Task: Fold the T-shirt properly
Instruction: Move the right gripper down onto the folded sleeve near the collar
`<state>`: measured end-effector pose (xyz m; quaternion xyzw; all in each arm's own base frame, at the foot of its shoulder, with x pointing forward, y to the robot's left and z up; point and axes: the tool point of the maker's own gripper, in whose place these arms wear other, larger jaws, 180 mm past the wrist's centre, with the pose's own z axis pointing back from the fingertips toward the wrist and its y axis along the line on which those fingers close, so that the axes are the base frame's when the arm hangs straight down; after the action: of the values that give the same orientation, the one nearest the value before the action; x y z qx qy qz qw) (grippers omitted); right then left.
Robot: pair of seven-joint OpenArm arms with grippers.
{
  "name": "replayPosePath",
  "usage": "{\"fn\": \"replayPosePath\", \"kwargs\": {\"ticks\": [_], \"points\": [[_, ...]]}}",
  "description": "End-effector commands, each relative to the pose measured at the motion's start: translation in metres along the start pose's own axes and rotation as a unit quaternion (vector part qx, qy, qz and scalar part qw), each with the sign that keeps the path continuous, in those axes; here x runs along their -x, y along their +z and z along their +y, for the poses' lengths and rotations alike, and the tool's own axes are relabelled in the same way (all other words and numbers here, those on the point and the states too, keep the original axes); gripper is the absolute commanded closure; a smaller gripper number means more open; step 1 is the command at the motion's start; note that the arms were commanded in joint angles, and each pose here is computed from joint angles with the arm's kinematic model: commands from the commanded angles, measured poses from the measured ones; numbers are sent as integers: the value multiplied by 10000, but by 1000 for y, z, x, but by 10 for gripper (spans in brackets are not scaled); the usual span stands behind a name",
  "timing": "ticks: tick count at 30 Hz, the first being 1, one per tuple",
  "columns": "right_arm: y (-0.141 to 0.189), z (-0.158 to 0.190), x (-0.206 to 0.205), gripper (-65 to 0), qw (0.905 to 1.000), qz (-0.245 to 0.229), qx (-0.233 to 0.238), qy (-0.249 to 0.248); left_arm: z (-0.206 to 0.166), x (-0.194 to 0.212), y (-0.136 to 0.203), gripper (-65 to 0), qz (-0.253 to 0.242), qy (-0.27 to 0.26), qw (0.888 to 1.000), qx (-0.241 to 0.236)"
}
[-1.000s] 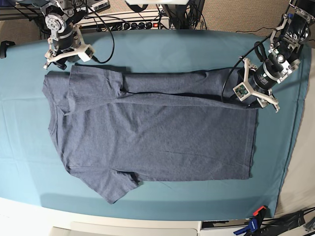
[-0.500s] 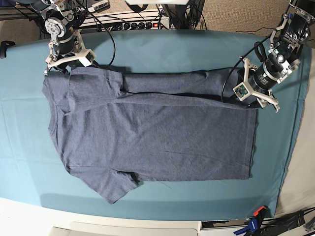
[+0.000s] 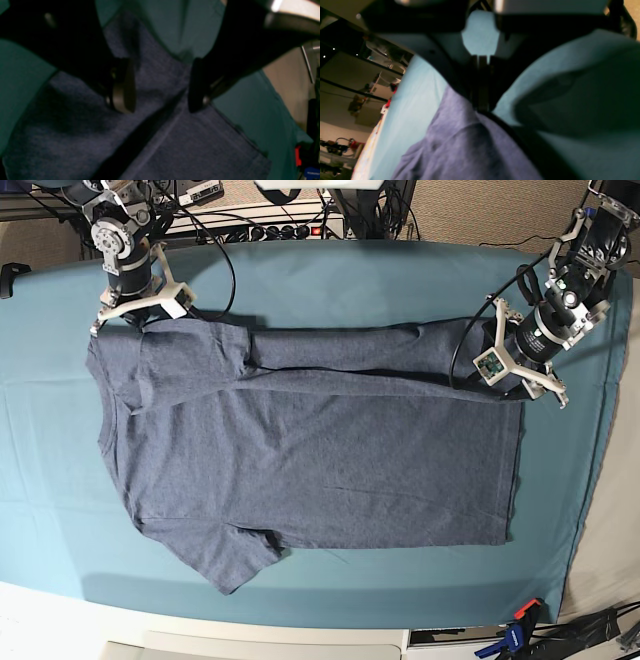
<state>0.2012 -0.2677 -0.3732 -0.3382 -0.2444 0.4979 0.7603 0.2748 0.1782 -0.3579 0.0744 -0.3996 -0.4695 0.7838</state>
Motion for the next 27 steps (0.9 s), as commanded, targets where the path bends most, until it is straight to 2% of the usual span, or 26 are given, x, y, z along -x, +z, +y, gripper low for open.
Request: {"fn": "replayPosePath", "kwargs": {"ticks": [1,11,16,21,23,24,25,27], "points": [[-1,-17,-2,0,9995,-53,296,80,13,-7,3,-352,-140,-63,9998,-155],[-11,-64,-23,0,9954,-310,897,-104,13,-7,3,-352,-138,-62,9998,-157],[-14,-69,-27,0,9950,-387,855,-331,13,-7,3,-352,-123,-60,9998,-155],[-11,-60,-9,0,9968,85,733,-310,13,-5,3,-352,-83,-55,9998,-172],[-4,-50,-5,-191,9977,153,604,-248,13,-5,3,-352,-77,-57,9998,-169],[1,-43,-5,-264,9983,126,522,-209,13,-5,3,-352,-72,-70,9998,-175],[6,-37,-5,-292,9989,90,441,-161,13,-5,3,-352,-73,-70,9998,-177],[16,-25,-2,-292,9995,94,288,-73,13,-5,3,-352,-77,-67,9998,-176]]}}
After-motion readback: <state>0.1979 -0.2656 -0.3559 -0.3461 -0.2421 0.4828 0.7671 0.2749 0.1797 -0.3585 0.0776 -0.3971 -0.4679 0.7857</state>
